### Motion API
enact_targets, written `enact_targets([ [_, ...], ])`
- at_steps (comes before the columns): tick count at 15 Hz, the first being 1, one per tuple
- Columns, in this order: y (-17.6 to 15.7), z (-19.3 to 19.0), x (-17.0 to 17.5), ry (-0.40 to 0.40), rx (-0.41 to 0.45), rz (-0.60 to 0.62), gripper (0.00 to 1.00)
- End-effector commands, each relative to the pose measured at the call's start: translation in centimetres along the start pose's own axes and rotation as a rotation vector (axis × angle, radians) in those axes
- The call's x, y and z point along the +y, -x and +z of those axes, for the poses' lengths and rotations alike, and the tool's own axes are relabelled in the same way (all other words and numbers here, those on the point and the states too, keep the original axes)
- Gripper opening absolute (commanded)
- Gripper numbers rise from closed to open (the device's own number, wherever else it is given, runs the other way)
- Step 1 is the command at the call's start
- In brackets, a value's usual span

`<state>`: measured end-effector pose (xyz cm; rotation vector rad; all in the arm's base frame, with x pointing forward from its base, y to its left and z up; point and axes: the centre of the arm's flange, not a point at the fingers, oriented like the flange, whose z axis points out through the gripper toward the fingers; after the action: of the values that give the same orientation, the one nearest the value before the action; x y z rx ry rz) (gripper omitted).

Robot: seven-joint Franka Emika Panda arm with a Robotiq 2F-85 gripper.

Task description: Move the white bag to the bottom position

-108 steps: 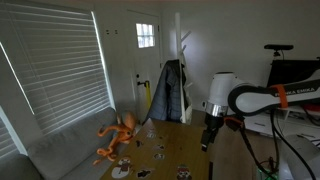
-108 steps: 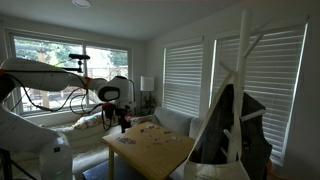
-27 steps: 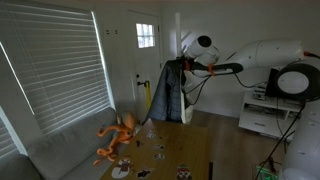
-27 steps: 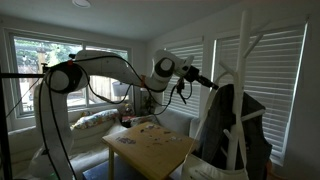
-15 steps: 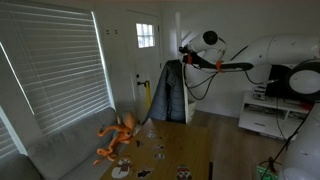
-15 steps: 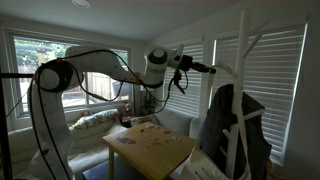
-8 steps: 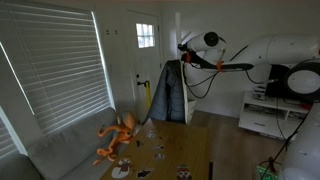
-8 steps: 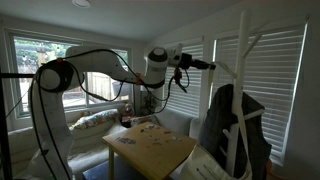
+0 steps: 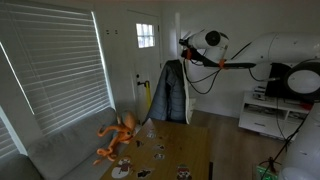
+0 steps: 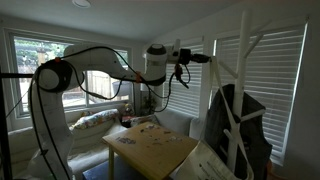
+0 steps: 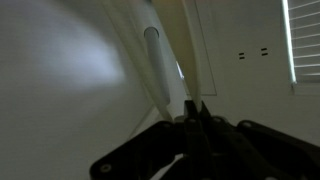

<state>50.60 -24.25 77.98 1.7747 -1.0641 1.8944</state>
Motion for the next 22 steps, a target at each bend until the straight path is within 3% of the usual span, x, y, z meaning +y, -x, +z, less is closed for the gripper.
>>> enact_targets([
  [1, 0.1, -1.3, 1.1, 0.038, 0.045, -0.002, 0.01],
  [10, 3.0, -1.8, 5.2, 0.187, -0.029, -0.025, 0.01],
  [22, 5.1, 3.0, 9.3, 0.19, -0.07, 0.077, 0.01],
])
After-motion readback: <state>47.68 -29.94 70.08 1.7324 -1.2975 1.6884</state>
